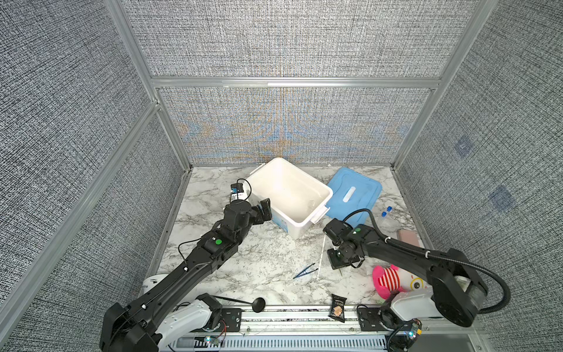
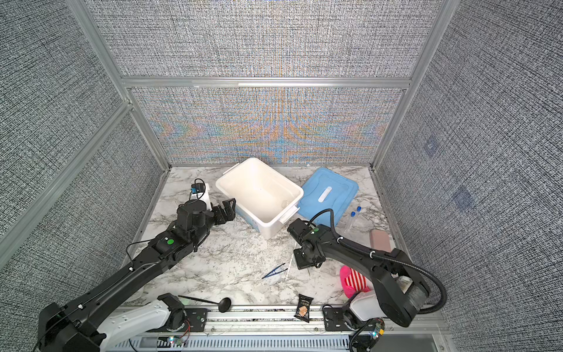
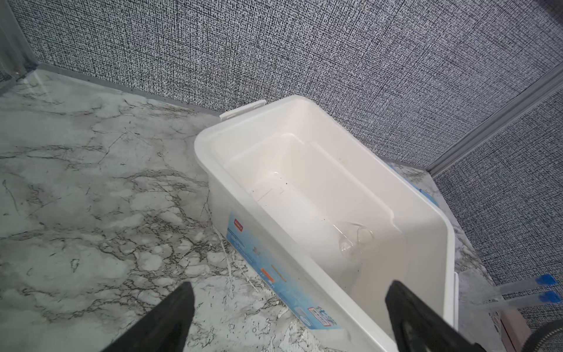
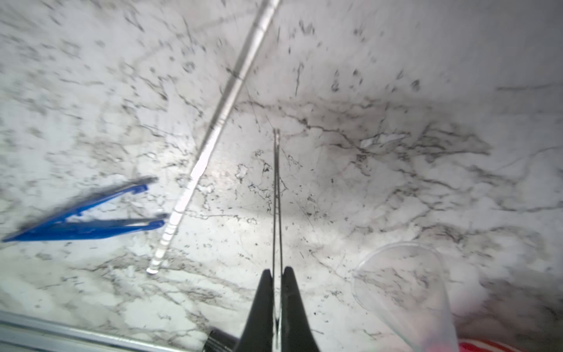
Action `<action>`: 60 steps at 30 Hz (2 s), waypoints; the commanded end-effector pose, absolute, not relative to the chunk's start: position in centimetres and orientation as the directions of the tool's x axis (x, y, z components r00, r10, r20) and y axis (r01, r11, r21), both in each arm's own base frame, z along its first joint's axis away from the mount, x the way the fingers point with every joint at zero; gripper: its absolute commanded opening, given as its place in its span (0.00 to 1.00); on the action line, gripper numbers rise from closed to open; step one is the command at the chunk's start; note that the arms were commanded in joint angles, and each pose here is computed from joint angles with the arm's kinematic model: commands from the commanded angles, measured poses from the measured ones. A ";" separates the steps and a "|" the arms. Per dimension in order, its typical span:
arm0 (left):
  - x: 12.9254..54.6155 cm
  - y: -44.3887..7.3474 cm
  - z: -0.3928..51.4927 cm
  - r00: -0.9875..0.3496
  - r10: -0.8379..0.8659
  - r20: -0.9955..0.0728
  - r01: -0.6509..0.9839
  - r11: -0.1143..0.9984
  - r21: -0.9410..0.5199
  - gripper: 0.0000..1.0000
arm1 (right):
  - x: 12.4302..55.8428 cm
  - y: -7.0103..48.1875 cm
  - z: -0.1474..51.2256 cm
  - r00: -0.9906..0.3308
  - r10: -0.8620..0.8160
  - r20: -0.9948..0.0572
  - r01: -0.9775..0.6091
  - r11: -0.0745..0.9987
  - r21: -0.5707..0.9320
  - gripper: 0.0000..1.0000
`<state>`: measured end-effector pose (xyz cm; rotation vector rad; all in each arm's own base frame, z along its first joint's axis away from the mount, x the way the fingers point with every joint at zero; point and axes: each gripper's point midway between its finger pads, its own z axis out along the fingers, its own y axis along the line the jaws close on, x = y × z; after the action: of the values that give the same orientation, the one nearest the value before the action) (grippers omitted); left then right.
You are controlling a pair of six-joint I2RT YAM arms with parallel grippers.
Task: Organize the chemistry lab equipment
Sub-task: 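Lift the metal tweezers with the right gripper and lower them into the white bin, then release the tweezers in the bin and move the right gripper toward the blue tweezers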
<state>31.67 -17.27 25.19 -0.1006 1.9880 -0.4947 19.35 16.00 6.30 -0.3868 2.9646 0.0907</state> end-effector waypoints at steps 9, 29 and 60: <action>32.2 -16.3 25.1 -0.436 -0.296 -0.850 0.091 0.925 -0.369 0.99 | 26.7 17.6 19.2 -0.801 -0.345 -0.490 -0.403 0.915 0.015 0.00; 32.2 -11.6 22.4 -0.526 -0.406 -0.747 -0.096 0.902 -0.422 0.99 | 36.3 31.4 21.8 -0.651 -0.569 -0.504 -0.716 0.681 0.156 0.00; 30.4 -8.9 20.9 -0.553 -0.487 -0.676 -0.167 0.860 -0.482 0.99 | 39.1 33.8 7.6 -0.755 -0.626 -0.195 -0.655 0.734 0.180 0.07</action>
<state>30.54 -9.00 20.92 -0.4556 2.1555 -0.4444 38.83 33.90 7.28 -1.0635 2.8105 0.3835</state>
